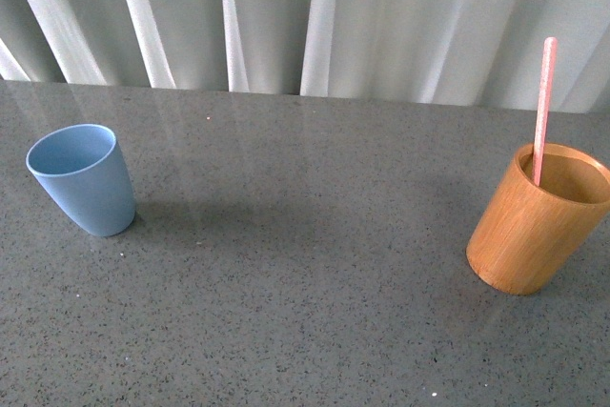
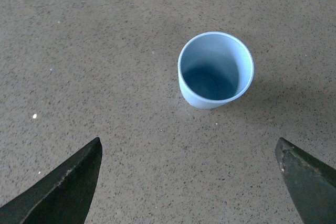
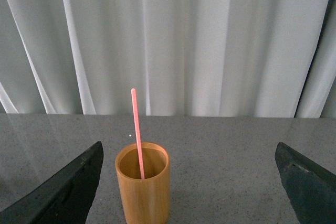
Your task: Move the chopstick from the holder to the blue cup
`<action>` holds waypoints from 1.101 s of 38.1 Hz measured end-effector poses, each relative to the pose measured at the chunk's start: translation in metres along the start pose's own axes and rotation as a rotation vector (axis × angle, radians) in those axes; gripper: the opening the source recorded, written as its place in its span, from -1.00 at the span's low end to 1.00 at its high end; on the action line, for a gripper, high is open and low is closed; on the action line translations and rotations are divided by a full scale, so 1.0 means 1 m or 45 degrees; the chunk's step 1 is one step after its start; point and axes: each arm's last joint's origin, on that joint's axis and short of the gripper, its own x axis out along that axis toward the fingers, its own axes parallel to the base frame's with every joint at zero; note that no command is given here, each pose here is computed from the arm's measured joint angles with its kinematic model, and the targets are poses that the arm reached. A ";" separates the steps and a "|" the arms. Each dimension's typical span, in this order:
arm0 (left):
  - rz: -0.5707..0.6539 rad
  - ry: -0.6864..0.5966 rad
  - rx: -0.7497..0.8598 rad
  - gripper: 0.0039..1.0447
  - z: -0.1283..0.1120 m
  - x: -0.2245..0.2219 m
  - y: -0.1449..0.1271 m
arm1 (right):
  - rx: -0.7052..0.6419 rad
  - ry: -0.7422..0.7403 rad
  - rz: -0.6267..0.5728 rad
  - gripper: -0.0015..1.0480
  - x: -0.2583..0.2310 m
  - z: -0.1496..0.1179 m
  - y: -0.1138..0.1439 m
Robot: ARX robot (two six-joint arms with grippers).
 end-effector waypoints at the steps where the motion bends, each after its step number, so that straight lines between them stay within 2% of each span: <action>1: 0.000 0.012 0.010 0.87 0.003 0.004 -0.001 | 0.000 0.000 0.000 0.81 0.000 0.000 0.000; 5: 0.006 0.070 0.039 0.87 0.012 0.023 -0.006 | 0.000 0.000 0.000 0.81 0.000 0.000 0.000; 14: 0.054 0.216 -0.004 0.87 0.011 0.064 -0.003 | 0.000 0.000 0.000 0.81 0.000 0.000 0.000; 30: 0.101 0.250 -0.037 0.87 0.021 0.102 -0.005 | 0.000 0.000 0.000 0.81 0.000 0.000 0.000; 42: 0.150 0.287 -0.057 0.87 0.017 0.126 -0.001 | 0.000 0.000 0.000 0.81 0.000 0.000 0.000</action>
